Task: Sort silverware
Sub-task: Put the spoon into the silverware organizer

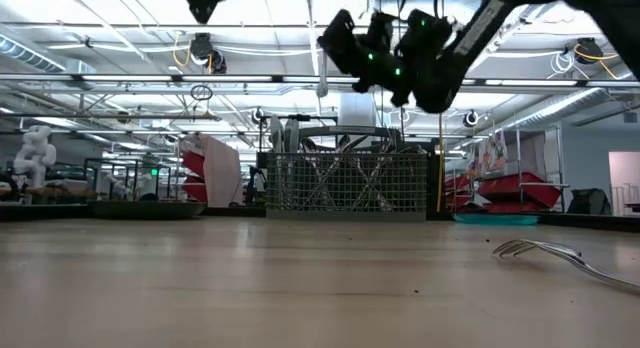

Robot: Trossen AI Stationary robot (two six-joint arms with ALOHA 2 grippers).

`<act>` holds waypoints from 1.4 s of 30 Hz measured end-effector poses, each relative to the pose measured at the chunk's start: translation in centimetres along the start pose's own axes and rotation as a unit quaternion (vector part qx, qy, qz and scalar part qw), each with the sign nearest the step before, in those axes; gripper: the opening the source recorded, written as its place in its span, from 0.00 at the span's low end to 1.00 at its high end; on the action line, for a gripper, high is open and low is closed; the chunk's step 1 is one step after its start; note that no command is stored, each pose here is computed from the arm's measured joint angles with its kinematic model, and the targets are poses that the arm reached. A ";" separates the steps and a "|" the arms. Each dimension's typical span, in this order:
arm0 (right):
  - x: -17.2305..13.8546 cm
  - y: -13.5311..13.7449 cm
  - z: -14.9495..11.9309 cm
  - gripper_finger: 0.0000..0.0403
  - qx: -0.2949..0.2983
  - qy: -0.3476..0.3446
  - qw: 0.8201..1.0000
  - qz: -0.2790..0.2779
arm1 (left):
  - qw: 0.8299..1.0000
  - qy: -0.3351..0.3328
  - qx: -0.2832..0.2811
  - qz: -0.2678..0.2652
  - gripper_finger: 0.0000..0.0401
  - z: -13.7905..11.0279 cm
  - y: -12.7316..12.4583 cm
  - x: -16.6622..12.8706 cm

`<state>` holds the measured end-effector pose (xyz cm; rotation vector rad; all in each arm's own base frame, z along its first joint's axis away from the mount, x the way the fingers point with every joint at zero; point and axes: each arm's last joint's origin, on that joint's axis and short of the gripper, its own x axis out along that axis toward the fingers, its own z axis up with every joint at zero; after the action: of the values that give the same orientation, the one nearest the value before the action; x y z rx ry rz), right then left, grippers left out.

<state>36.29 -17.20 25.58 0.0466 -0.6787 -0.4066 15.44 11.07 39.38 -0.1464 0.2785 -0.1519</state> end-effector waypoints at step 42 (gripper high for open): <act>-3.9 5.6 3.0 0.00 -0.160 0.030 0.982 -0.092 | 0.966 -0.185 -0.083 0.160 0.60 -6.2 1.1 1.8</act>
<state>33.68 -10.31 26.58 -0.1847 -0.5438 -0.6855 15.56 11.08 32.82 -0.2894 -0.0611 0.2194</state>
